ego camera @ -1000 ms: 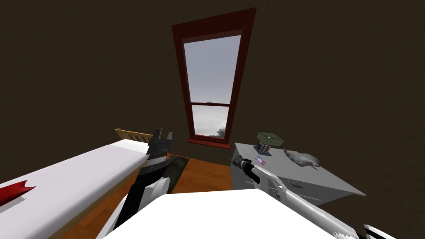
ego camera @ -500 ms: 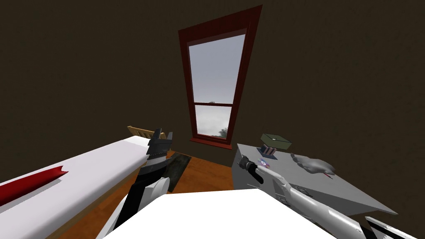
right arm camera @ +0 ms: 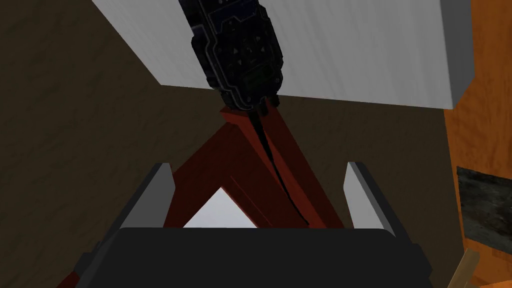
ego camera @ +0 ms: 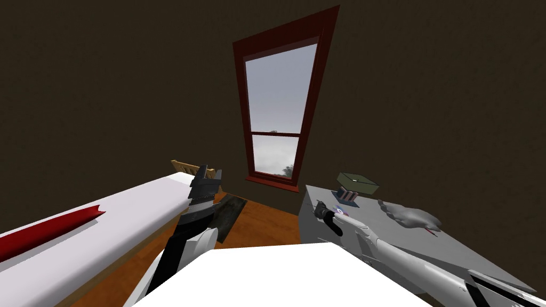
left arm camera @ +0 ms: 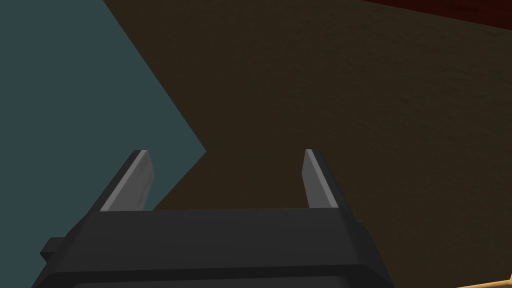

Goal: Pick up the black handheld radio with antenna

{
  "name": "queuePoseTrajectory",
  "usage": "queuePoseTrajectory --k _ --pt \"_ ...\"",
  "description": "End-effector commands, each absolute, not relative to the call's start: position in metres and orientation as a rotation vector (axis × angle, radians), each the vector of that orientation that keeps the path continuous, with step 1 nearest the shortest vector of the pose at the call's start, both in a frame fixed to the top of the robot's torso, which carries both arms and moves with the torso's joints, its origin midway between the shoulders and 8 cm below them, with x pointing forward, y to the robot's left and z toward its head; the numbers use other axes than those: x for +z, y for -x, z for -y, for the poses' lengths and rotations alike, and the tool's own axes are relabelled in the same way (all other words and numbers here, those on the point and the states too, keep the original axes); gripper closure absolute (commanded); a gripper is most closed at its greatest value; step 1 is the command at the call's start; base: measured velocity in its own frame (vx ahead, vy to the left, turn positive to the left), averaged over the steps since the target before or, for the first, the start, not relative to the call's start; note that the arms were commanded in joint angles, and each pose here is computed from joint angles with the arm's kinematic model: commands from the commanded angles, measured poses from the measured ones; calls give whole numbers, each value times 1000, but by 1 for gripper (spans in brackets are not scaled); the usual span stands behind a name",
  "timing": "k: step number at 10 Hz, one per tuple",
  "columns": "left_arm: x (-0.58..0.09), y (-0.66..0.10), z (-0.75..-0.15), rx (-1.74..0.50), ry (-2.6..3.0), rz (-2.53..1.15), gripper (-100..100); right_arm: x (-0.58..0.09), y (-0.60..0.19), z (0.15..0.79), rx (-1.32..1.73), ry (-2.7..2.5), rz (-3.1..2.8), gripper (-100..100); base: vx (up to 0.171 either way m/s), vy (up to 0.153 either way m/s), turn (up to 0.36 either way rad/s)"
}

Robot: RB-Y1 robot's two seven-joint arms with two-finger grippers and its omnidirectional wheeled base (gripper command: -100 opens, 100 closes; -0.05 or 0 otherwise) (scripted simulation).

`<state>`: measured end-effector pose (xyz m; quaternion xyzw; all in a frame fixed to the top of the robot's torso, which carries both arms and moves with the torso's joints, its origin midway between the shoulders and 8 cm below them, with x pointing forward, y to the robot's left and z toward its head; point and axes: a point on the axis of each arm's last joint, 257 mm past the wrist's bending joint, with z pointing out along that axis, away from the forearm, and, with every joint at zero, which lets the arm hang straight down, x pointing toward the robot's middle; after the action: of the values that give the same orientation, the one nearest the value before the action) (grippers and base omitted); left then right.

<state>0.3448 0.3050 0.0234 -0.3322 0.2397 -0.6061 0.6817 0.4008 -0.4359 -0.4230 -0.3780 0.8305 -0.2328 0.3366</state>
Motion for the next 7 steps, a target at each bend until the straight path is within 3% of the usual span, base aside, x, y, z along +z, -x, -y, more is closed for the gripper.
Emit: queuePoseTrajectory --k 1,2,3,4,7 --pt "23 -345 -305 -1360 745 -538 0 -429 -393 453 -655 1016 -2181 -100 -16 -41 33" --pt "23 -345 -305 -1360 745 -538 0 -427 -395 446 -642 1006 -2176 -100 -6 -19 3" --pt "23 -345 -305 -1360 745 -538 0 -427 -394 448 -646 1008 -2177 0 0 0 0" --pt "23 -345 -305 -1360 745 -538 0 -434 -395 448 -651 997 -2182 -100 23 -21 64" --pt "23 -345 -305 -1360 745 -538 0 -439 -394 447 -655 992 -2185 -100 25 -29 48"
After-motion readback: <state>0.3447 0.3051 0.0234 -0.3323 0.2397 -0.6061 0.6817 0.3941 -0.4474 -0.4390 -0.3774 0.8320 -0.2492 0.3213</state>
